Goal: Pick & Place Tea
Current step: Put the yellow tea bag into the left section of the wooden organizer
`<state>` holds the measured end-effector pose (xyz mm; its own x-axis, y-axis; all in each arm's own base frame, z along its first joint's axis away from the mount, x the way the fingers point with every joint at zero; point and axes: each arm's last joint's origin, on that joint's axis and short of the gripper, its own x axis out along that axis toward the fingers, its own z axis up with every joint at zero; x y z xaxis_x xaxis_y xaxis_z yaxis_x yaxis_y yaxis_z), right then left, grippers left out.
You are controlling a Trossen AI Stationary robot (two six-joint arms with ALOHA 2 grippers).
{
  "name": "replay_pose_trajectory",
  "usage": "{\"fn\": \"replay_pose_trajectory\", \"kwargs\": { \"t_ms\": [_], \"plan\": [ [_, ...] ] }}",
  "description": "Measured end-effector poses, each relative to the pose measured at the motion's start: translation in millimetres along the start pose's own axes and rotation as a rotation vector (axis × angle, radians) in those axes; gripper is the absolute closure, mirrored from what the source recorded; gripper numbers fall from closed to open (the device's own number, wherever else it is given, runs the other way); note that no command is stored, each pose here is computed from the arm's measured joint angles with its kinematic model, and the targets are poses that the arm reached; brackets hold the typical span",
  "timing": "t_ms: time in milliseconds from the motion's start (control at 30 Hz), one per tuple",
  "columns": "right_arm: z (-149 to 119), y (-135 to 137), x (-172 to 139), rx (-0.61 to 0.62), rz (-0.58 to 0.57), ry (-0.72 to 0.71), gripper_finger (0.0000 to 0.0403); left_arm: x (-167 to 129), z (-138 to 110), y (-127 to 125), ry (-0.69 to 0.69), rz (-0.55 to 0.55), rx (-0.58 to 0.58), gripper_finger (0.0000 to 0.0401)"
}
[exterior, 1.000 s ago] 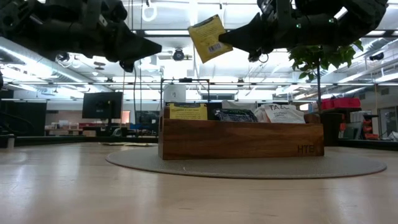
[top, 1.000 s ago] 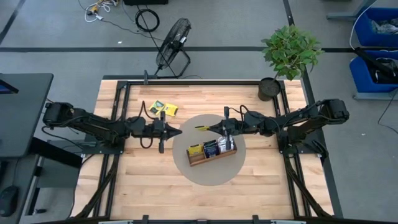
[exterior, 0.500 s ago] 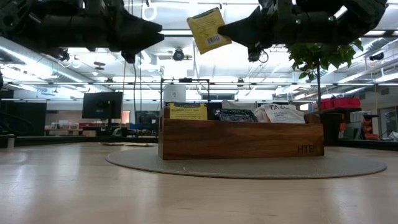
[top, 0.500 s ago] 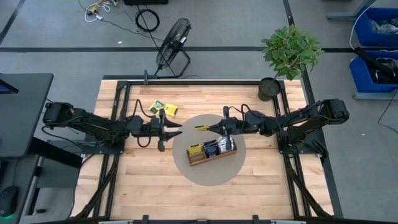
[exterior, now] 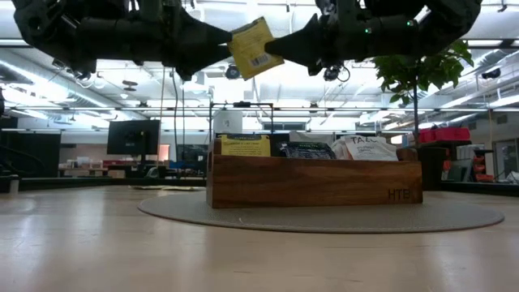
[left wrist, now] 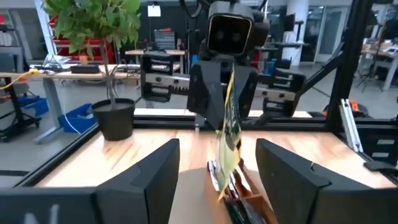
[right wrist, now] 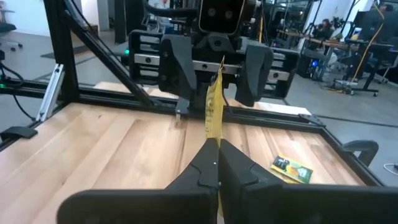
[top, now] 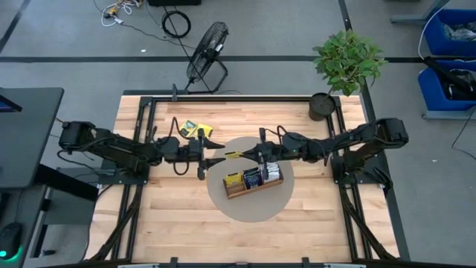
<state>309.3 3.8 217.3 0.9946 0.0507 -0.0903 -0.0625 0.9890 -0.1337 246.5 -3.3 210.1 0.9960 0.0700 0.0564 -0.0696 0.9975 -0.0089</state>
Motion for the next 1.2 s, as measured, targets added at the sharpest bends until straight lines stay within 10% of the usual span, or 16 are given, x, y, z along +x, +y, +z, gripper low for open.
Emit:
{"fn": "replay_pose_trajectory", "kwargs": {
  "t_ms": [333, 633, 1200],
  "plan": [
    [1.9, -0.5, 3.7, 0.011, -0.003, -0.003, 0.0403, 3.8, 3.6, -0.7, -0.010, -0.010, -0.015, 0.0240],
    [2.1, -0.7, 3.7, 0.010, -0.008, -0.006, 0.0403, 3.8, 3.0, -1.2, -0.004, -0.020, -0.014, 0.0388],
    [1.7, -0.5, 3.6, 0.018, -0.004, -0.004, 0.0391, 3.8, 3.0, -1.2, -0.004, -0.020, -0.012, 0.0399]
  ]
}}
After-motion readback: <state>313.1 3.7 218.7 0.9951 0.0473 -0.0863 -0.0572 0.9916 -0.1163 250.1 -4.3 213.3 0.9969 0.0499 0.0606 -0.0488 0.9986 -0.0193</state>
